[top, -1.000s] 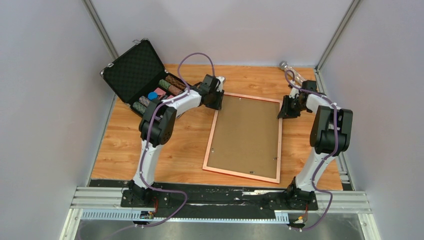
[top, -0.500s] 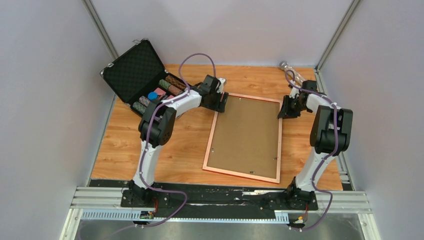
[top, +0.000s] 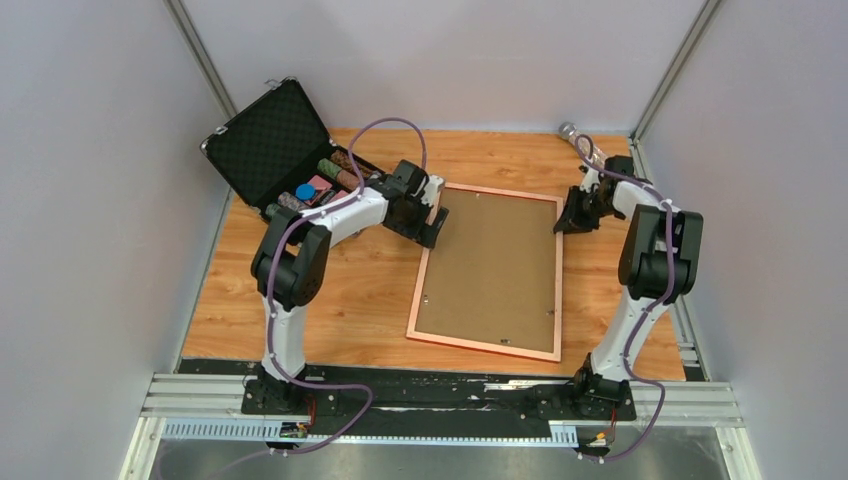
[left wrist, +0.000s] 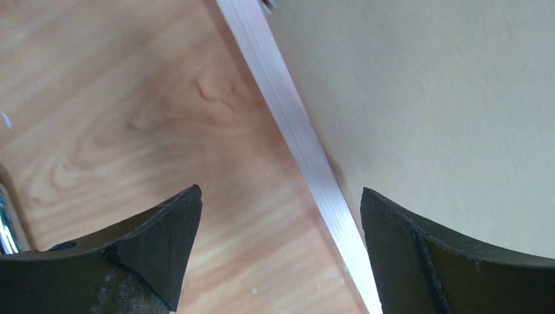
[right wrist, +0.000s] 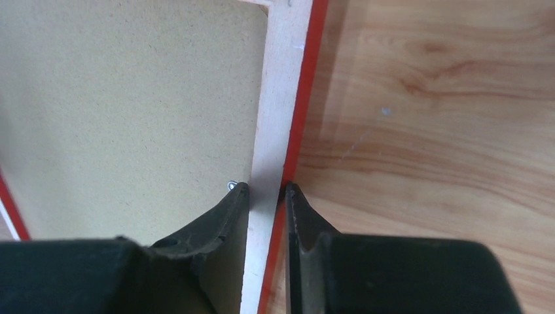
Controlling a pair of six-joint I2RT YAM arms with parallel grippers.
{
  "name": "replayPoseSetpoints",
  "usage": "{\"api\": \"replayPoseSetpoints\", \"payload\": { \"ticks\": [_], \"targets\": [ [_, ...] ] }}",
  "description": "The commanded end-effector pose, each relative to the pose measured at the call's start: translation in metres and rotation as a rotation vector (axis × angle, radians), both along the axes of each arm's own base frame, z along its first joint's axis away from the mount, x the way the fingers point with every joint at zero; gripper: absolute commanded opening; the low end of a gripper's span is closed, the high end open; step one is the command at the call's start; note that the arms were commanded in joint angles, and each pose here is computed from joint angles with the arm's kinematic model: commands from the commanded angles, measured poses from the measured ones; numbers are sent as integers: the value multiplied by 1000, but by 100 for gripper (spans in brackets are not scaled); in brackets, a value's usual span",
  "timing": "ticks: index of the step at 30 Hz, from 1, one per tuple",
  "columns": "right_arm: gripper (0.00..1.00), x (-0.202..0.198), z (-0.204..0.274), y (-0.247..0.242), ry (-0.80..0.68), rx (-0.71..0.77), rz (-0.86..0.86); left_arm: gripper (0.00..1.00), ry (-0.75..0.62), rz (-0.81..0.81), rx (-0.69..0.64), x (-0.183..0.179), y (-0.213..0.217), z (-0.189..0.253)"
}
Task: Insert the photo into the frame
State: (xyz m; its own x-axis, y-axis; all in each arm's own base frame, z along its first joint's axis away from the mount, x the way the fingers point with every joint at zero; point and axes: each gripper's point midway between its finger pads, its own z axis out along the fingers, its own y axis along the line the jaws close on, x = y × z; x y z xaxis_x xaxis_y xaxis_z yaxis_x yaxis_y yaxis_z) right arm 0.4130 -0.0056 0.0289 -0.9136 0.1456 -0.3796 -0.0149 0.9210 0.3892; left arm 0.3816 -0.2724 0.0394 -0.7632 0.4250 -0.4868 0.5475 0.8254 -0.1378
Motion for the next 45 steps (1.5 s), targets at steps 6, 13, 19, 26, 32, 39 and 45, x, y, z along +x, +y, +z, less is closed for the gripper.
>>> {"api": "replayPoseSetpoints", "payload": {
  "ticks": [6, 13, 19, 26, 32, 39, 45],
  "targets": [
    [2, 47, -8, -2, 0, 118, -132, 100, 96, -251, -107, -72, -5, 27],
    [0, 63, -6, -2, -12, 146, -174, 99, 145, -274, -96, -94, -12, 15],
    [0, 67, -7, 0, -12, 165, -175, 94, 217, -231, -84, -102, -12, 0],
    [0, 65, -10, 2, -4, 183, -169, 90, 227, -198, -43, -107, -6, -9],
    [0, 66, -6, 2, -11, 193, -167, 88, 162, -189, 37, -112, -2, -13],
    [0, 63, -6, 3, -8, 202, -161, 85, 138, -178, 79, -113, 0, -17],
    [0, 62, -3, 0, -14, 211, -165, 81, 123, -180, 105, -112, 4, -20]
  ]
}}
